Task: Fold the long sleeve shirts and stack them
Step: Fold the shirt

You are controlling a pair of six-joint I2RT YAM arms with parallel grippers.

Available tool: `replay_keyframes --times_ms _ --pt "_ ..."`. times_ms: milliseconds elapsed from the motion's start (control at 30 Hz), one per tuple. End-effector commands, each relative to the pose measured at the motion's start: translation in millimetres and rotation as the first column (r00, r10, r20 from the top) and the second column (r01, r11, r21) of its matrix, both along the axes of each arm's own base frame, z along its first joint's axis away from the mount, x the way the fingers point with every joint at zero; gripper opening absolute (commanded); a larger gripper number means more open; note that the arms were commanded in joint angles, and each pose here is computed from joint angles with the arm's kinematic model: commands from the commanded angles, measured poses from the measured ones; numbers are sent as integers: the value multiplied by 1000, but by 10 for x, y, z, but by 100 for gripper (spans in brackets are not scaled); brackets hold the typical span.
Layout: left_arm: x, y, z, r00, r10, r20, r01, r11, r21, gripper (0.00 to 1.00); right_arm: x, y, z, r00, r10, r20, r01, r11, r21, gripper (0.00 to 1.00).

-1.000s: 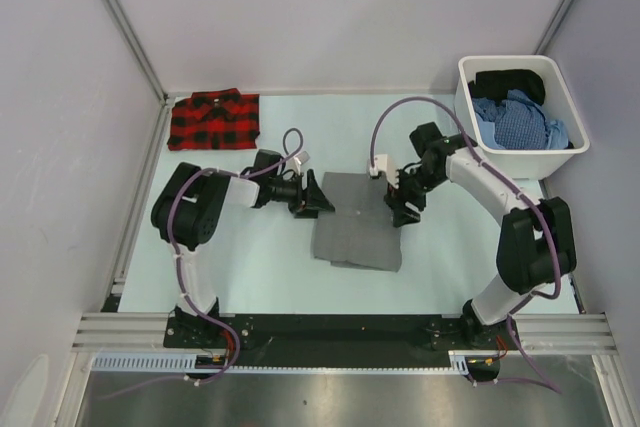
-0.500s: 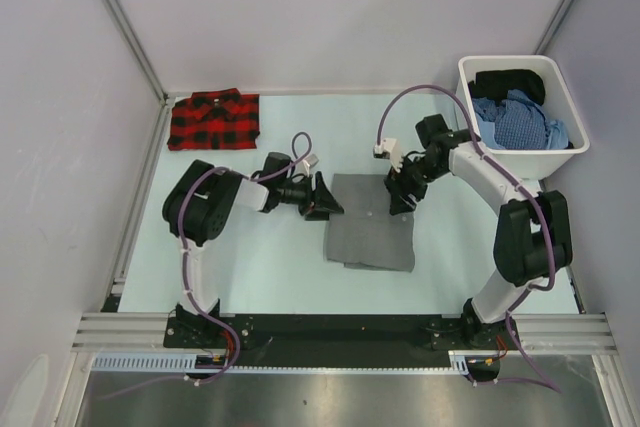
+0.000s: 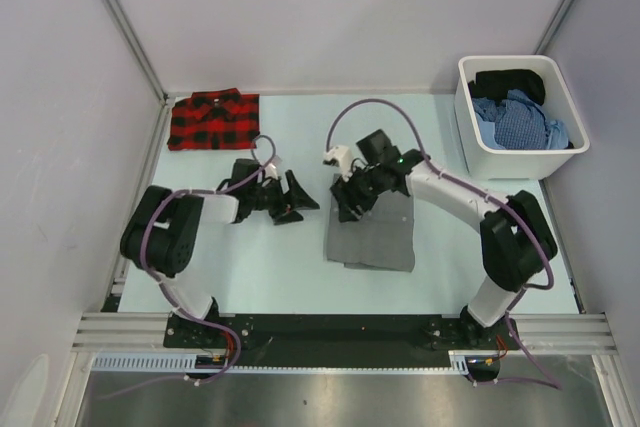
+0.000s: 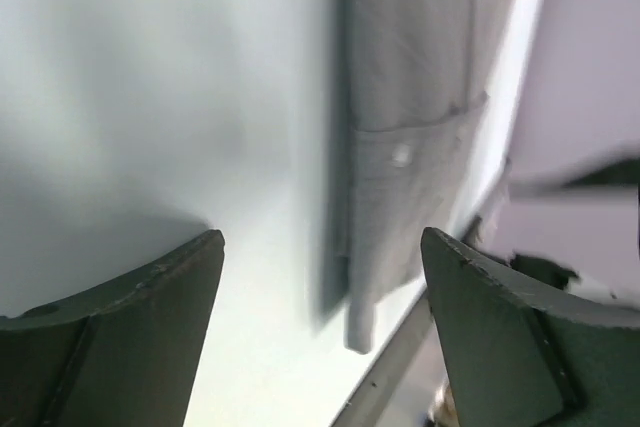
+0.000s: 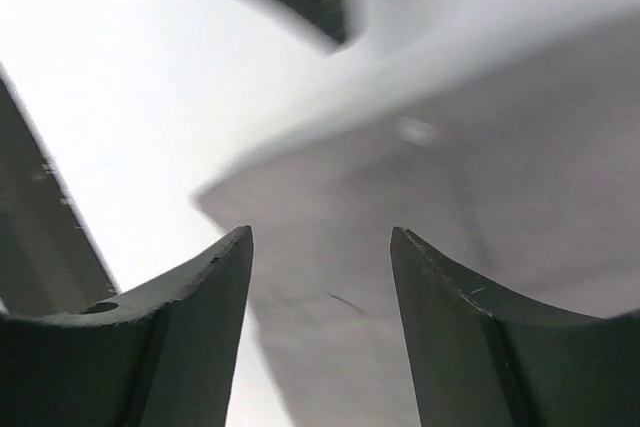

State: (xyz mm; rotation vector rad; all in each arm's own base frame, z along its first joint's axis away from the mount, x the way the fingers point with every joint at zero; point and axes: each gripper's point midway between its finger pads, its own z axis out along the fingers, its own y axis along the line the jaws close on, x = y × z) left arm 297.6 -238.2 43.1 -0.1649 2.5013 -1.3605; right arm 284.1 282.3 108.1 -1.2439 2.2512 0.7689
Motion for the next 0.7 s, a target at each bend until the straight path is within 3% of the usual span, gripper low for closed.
replay_keyframes --times_ms 0,167,333,600,667 --pt "-60 524 -163 992 126 4 -124 975 185 88 -218 387 209 995 -49 91 46 998 39 64" --pt "-74 636 -157 985 171 31 -174 959 226 89 -369 614 -88 986 -156 -52 158 987 27 68" --pt "12 661 -105 984 170 63 -180 954 241 90 -360 667 -310 965 -259 -33 258 965 -45 63" --pt "12 617 -130 985 162 51 -169 958 232 90 -383 642 -628 930 -368 27 367 914 -175 45" --pt "-10 553 -146 988 150 39 -155 965 212 90 -368 611 -674 926 -377 20 373 907 -195 36"
